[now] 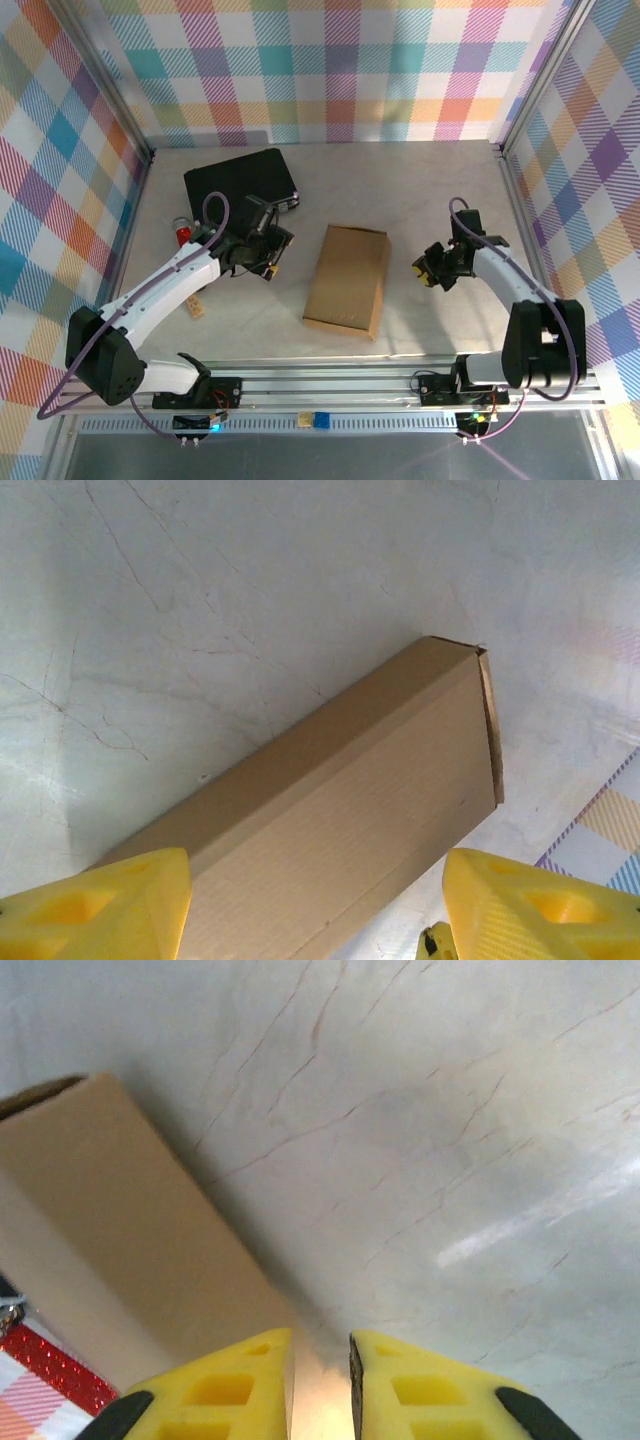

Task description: Fold the paper box

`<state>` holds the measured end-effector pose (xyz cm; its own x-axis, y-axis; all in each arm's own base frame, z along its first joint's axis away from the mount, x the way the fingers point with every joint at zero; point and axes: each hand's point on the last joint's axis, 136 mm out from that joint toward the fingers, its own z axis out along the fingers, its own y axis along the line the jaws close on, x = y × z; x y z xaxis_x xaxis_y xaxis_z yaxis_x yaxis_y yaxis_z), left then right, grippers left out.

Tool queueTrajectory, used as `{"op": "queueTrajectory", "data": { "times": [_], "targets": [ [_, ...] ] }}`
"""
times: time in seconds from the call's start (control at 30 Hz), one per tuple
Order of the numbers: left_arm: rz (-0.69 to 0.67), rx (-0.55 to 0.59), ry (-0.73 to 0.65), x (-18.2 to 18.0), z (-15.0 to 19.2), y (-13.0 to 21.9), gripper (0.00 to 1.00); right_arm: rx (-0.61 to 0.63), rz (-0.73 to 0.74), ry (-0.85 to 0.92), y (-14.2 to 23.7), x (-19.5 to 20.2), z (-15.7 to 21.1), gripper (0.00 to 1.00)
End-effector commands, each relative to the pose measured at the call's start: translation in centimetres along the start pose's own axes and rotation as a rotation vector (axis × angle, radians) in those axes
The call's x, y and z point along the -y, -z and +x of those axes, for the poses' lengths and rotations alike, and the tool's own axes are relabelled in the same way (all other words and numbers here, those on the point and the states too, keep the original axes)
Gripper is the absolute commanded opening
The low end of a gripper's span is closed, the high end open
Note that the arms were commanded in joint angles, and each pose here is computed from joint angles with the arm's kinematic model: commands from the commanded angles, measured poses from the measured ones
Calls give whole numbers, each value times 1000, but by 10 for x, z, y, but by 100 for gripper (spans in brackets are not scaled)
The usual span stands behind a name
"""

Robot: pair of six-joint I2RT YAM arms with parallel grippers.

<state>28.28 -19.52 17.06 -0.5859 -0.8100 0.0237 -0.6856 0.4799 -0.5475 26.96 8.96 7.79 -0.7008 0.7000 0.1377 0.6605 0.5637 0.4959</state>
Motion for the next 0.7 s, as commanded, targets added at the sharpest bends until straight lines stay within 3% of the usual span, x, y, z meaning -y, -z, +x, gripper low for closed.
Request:
{"op": "queueTrajectory", "data": {
  "times": [0.0,0.13,0.23,0.4,0.43,0.57,0.67],
  "targets": [
    [14,-12,-26,5,4,-6,67,-13,-28,-97,-7,-1,5,24],
    [-18,-22,-68,2,3,-14,67,-49,4,-80,-6,0,12,23],
    [-93,-84,-119,-15,6,-29,65,-146,70,-102,-6,18,35,21],
    [-238,-125,-237,-56,7,-51,56,-238,163,-63,-8,52,77,2],
    [-253,-137,-261,-63,8,-56,52,-247,168,-57,-9,58,84,0],
    [-246,-244,-281,-82,26,-81,17,-329,135,-33,-24,71,114,0],
    [-220,-288,-268,-85,42,-94,12,-365,104,14,-29,73,132,0]
  ]
}}
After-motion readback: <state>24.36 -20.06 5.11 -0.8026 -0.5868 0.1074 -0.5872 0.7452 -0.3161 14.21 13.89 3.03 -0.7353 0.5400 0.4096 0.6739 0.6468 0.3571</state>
